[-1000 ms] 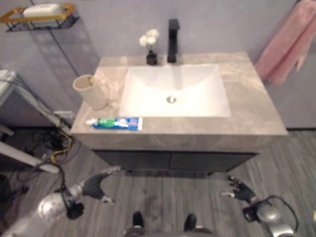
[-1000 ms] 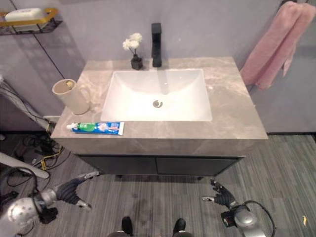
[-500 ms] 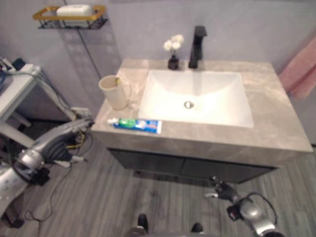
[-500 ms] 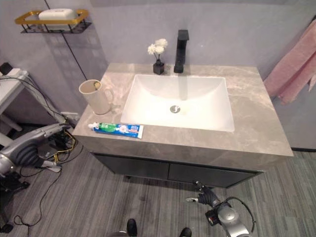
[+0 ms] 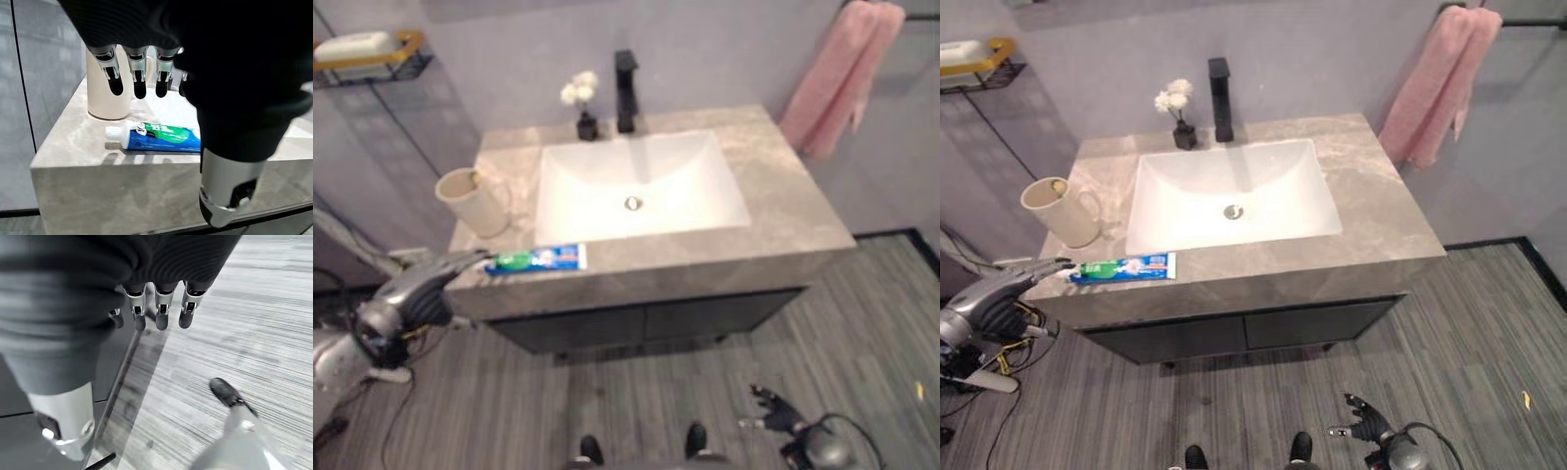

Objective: Put brush and paste in cup on sink, flatten towel.

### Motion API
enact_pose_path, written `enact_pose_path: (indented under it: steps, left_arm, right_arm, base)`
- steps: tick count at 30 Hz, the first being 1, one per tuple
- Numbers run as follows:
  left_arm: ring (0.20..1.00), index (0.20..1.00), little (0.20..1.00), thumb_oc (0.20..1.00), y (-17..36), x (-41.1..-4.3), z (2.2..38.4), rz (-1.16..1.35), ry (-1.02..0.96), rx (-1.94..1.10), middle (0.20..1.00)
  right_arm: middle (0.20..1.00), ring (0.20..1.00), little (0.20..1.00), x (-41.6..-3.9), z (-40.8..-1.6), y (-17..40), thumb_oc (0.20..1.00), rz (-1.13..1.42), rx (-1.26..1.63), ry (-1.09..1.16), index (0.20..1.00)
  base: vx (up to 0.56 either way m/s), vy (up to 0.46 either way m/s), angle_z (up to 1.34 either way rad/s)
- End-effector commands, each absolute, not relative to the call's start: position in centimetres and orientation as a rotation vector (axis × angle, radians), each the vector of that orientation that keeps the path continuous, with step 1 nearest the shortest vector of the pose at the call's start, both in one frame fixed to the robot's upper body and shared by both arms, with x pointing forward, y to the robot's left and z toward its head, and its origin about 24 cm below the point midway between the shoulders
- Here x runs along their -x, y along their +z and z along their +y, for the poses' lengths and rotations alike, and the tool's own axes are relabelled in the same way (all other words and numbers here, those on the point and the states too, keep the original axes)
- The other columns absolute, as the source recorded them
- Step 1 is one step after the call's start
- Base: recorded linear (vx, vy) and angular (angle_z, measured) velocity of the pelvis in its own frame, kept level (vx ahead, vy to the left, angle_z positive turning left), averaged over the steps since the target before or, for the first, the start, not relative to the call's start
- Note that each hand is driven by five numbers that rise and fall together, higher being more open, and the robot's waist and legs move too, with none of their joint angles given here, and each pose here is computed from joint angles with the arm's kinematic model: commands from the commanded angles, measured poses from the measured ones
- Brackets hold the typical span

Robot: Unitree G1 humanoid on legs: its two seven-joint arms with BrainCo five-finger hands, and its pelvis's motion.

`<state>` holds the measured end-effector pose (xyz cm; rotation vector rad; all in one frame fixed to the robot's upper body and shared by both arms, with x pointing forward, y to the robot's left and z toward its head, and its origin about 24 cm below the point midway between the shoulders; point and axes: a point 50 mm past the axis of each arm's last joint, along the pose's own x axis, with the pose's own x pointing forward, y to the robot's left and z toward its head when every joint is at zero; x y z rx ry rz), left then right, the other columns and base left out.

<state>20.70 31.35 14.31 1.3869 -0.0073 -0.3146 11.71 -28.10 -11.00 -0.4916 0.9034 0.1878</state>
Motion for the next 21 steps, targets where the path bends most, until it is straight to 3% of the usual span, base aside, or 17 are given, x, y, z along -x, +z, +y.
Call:
enact_pose_path:
  steps: [1, 15, 21]
  left_arm:
    - [1.000, 1.000, 1.000, 1.000, 17.2, -21.7, 32.6, -0.090, -0.171, -1.472, 1.000]
    - [1.000, 1.000, 1.000, 1.000, 15.2, -22.7, 33.5, -0.036, -0.063, -1.374, 1.000]
    - [1.000, 1.000, 1.000, 1.000, 13.6, -23.0, 33.0, -0.023, -0.047, -1.296, 1.000]
  right_arm:
    - [1.000, 1.000, 1.000, -13.9, -27.7, -10.5, 1.000, 0.842, 0.541, 0.203, 1.000]
    - [1.000, 1.000, 1.000, -13.0, -25.5, -11.8, 1.000, 0.887, 0.420, 0.228, 1.000]
    - [1.000, 1.000, 1.000, -12.5, -25.4, -12.2, 1.000, 0.893, 0.243, 0.109, 1.000]
  base:
    - [0.00, 0.064, -0.36]
    - [0.01, 0.024, -0.10]
    - [0.01, -0.001, -0.01]
